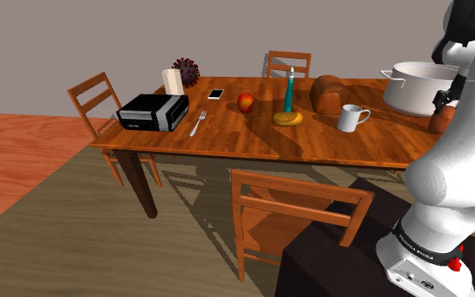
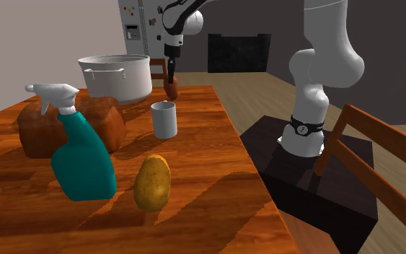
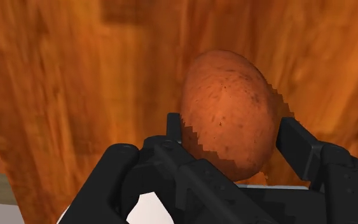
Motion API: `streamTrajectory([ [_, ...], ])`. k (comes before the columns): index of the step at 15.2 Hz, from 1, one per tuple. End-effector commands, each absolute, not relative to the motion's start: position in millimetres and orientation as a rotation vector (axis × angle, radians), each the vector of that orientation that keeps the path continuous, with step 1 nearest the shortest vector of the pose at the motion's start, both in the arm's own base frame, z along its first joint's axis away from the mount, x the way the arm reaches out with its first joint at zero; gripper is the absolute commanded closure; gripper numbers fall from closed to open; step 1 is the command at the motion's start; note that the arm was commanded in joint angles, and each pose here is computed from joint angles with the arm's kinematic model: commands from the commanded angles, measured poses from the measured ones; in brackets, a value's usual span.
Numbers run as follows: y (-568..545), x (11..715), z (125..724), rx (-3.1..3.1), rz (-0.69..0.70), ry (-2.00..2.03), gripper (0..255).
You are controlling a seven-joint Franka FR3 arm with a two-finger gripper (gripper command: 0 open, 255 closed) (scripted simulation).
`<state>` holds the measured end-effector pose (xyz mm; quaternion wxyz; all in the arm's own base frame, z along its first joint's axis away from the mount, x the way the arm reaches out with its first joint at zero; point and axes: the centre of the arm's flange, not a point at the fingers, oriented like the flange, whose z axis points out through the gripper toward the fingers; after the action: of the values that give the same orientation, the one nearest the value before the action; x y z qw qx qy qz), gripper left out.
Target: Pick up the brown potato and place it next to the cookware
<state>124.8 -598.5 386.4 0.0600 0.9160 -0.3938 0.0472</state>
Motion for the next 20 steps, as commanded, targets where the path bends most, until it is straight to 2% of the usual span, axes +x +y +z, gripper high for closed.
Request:
streamTrajectory([
  [1,-596.5,124.1,371.5,2.779,0.131,-1.196,255],
  [7,-596.5,124.1,341.6,2.779,0.131,-1.196,255],
  [14,-596.6,124.1,341.6,2.779,0.131,-1.196,255],
  [15,-596.9,124.2,342.0,2.780,0.131,-1.196,0],
  [20,-596.5,124.1,341.6,2.779,0.131,-1.196,0],
])
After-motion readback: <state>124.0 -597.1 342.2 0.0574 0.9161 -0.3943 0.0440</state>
